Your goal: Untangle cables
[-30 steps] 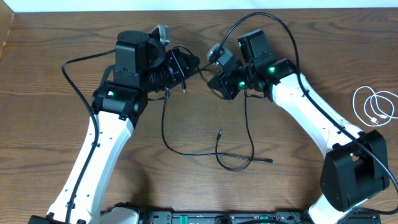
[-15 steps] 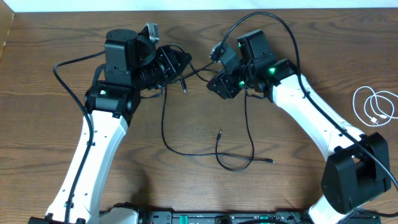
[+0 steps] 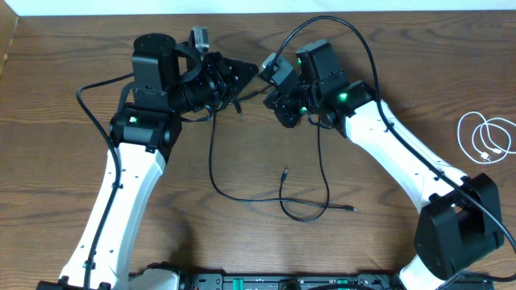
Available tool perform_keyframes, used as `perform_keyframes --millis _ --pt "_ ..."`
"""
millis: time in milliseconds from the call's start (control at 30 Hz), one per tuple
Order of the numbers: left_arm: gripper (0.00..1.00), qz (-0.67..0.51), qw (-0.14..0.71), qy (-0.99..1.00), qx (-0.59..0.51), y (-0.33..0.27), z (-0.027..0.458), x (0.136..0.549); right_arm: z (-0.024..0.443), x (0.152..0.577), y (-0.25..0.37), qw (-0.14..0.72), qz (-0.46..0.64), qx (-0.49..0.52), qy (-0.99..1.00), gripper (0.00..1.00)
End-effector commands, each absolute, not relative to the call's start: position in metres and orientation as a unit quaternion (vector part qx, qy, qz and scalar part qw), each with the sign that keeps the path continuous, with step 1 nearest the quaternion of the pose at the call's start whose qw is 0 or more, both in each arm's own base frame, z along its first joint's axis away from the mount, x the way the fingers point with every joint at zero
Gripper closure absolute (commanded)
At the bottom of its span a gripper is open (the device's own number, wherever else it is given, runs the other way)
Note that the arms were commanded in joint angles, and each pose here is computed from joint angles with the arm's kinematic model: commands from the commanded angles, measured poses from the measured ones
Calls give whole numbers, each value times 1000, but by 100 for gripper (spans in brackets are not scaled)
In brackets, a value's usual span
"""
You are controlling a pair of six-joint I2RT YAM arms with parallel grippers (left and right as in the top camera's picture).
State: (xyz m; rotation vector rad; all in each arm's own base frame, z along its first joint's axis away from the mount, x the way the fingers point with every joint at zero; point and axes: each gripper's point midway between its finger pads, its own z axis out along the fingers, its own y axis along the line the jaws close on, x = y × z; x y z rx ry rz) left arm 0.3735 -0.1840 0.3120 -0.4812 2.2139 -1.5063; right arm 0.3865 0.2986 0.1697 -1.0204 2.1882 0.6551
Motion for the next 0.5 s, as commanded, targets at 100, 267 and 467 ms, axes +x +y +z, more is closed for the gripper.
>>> perform_keyframes --millis 100,267,467 --pt "74 -501 256 813 -149 -158 305 380 212 409 261 369 197 -308 854 99" --pt "54 -365 279 872 -168 -123 256 380 294 421 212 455 152 -237 845 99" --pt "54 -281 250 903 -208 -99 215 378 433 408 160 590 143 -179 774 99"
